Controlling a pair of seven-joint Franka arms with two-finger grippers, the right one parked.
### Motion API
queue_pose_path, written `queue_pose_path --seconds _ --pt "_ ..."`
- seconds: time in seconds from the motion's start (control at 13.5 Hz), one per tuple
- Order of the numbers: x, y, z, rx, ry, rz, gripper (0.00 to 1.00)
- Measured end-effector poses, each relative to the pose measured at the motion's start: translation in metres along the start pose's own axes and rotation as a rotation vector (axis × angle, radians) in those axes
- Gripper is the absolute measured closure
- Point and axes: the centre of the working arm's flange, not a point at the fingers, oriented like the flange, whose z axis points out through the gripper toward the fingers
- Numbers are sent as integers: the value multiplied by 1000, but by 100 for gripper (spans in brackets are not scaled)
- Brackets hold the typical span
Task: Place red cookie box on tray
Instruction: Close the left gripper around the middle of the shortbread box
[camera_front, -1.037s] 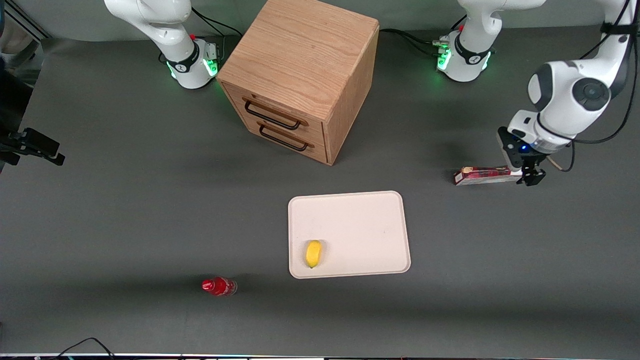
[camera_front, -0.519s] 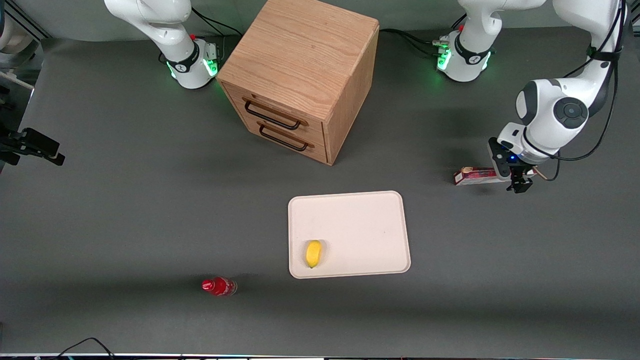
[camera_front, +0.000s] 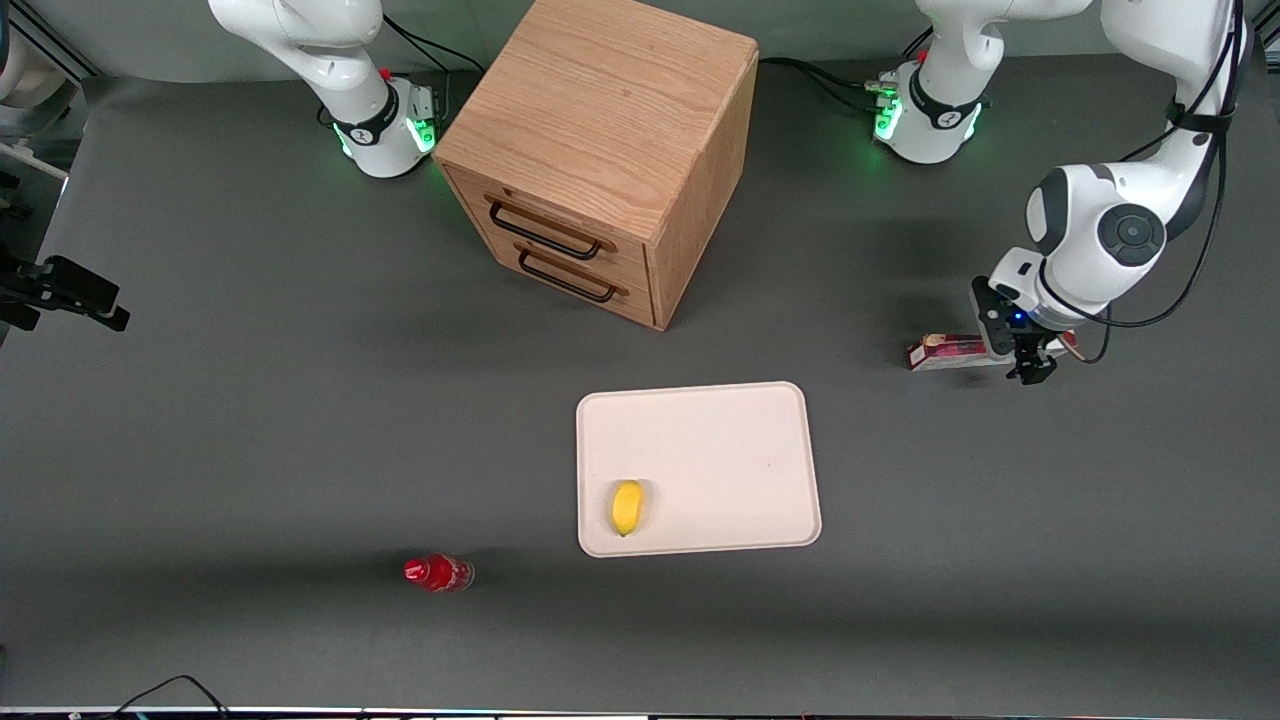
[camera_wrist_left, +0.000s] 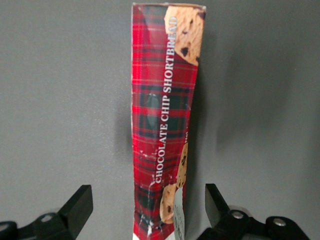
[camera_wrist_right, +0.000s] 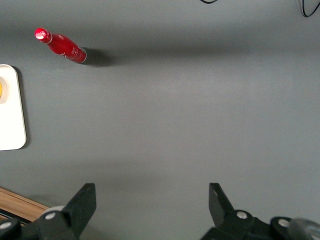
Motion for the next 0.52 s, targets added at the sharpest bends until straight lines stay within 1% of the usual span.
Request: queue_pose_path --seconds 0.15,0.3,0.37,0.52 --pt "0 1 3 -6 -1 3 5" --pt "0 1 4 -10 -1 2 29" --pt "0 2 6 -14 0 -1 42" --pt "0 4 11 -24 -1 -3 64"
